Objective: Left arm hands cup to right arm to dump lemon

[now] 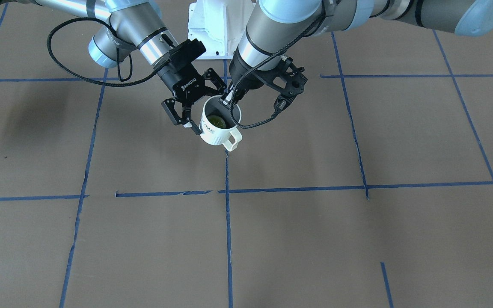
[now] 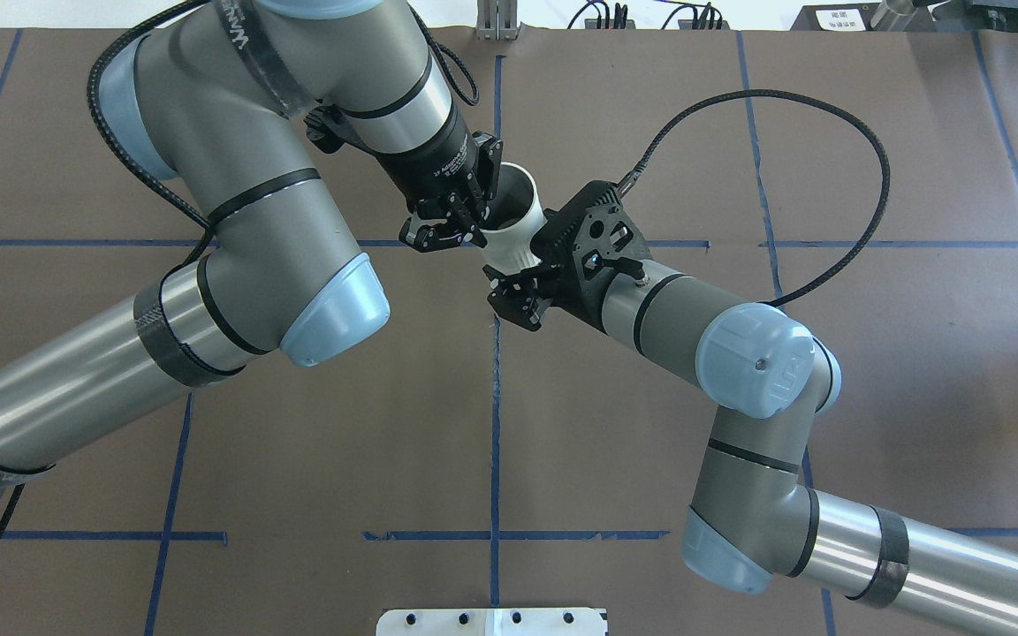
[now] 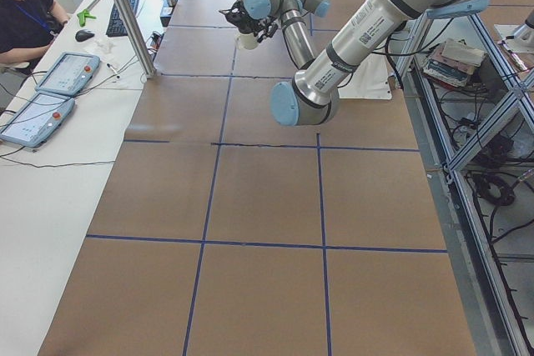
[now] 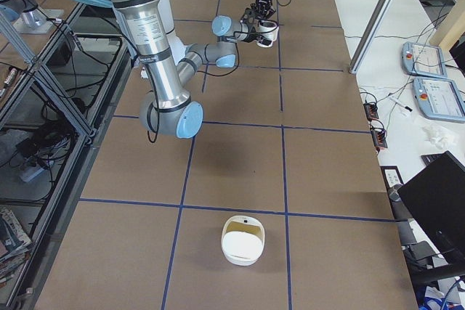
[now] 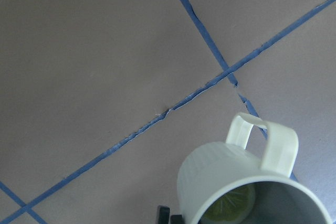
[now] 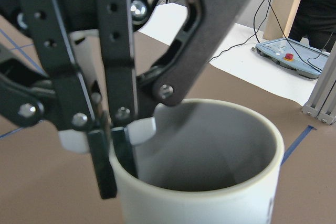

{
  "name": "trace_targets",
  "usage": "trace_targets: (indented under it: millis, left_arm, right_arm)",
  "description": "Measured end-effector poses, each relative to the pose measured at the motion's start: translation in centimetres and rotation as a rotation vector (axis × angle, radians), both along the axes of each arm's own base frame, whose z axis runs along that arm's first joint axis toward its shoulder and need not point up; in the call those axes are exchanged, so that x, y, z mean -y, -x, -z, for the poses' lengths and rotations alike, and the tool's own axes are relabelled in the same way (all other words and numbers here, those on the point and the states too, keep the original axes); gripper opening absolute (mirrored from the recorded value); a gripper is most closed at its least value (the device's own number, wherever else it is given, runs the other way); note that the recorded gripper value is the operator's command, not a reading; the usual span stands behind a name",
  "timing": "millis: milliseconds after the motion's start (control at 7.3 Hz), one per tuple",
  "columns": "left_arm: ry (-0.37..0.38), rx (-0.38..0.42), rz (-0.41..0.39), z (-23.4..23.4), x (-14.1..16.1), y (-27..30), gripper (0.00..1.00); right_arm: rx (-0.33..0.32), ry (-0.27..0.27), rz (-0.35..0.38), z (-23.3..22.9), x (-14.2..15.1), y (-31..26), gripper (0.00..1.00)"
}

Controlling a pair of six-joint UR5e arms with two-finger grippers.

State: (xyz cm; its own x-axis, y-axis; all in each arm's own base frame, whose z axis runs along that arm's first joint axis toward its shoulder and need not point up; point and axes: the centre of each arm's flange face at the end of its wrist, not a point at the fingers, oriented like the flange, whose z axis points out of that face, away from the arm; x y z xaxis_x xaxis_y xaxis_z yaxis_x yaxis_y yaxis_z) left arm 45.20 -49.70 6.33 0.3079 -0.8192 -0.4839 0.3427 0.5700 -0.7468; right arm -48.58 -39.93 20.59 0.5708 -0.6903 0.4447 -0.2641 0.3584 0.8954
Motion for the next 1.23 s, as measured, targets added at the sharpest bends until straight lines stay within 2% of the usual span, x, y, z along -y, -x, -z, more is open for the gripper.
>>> trace_targets:
  millis: [548, 685, 959, 1095, 1232]
  left_arm:
    - [0.006, -0.021, -0.021, 0.6, -0.5, 0.3, 0.01]
    - [0.005, -0.024, -0.023, 0.7, -0.6, 0.3, 0.04]
    - [0.0, -0.029, -0.024, 0.8, -0.6, 0.3, 0.18]
    - [-0.004, -0.032, -0.028, 0.7, -0.6, 0.3, 0.57]
    - [-0.014, -0.036, -0.033, 0.8, -0.7, 0.4, 1.0]
  right_arm:
    - [-0.001, 0.0, -0.011, 0.0, 0.1, 0.0, 1.0]
    - [-0.002, 0.001, -0.011, 0.0, 0.0, 0.0, 0.91]
    - [0.008, 0.003, -0.006, 0.1, -0.3, 0.2, 0.21]
    - [0.02, 0.012, -0.001, 0.3, -0.6, 0.4, 0.11]
    - [0.044, 0.033, 0.006, 0.6, -1.0, 0.7, 0.1]
